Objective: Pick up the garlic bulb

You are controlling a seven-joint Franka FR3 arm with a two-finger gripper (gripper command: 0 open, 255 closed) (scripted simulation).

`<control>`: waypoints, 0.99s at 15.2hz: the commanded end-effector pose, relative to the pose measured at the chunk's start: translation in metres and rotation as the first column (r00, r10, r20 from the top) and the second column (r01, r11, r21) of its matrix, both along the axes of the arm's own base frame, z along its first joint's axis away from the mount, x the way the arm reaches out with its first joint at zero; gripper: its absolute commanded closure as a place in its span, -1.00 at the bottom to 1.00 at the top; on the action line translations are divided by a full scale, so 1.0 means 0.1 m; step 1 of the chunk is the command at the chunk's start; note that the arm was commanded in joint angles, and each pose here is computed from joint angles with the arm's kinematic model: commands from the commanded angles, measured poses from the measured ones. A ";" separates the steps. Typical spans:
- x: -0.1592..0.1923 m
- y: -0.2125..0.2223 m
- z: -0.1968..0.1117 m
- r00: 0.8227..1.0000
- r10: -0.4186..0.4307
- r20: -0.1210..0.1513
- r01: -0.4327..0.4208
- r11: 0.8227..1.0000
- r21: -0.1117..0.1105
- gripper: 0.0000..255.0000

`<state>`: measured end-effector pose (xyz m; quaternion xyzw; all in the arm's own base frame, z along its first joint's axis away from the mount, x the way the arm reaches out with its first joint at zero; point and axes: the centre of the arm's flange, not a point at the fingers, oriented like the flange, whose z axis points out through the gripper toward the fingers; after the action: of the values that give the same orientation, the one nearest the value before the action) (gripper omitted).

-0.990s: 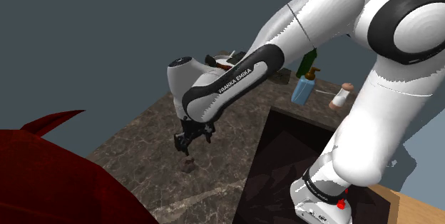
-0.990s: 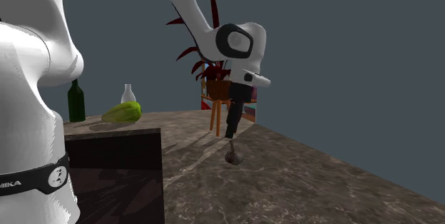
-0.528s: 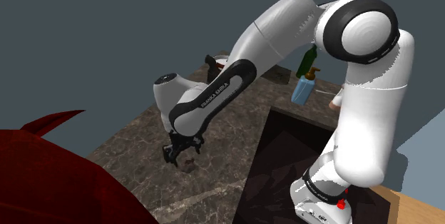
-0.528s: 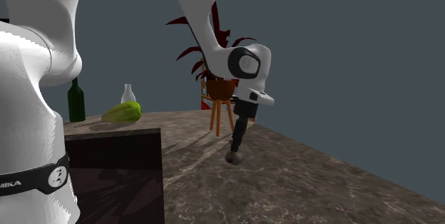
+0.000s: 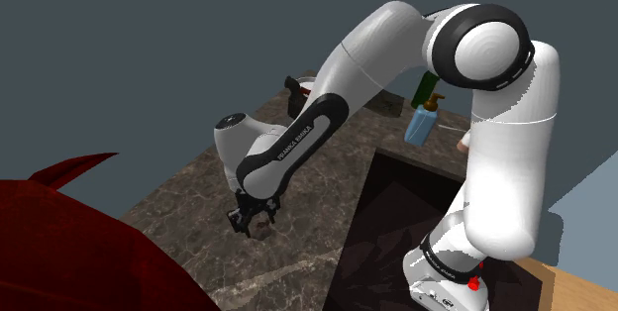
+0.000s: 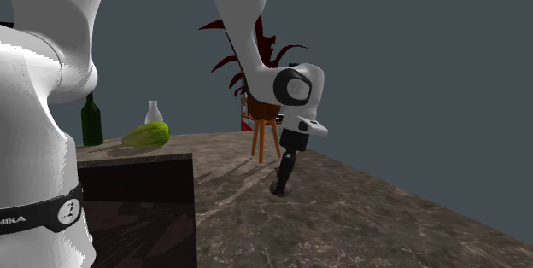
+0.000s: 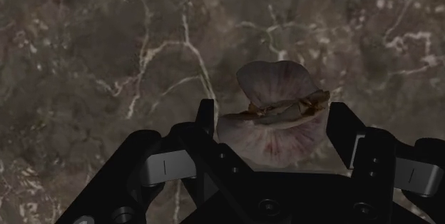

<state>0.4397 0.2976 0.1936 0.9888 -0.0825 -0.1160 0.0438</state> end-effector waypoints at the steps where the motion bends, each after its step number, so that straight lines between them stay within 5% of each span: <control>1: 0.00 0.00 -0.01 1.000 0.000 -0.001 0.000 1.000 0.000 1.00; 8: 0.00 0.00 -0.02 1.000 0.000 -0.001 0.000 1.000 0.000 1.00; 15: 0.00 0.00 0.35 1.000 0.000 -0.001 0.000 1.000 0.000 1.00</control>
<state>0.4399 0.2963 0.2240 0.9888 -0.0824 -0.1163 0.0439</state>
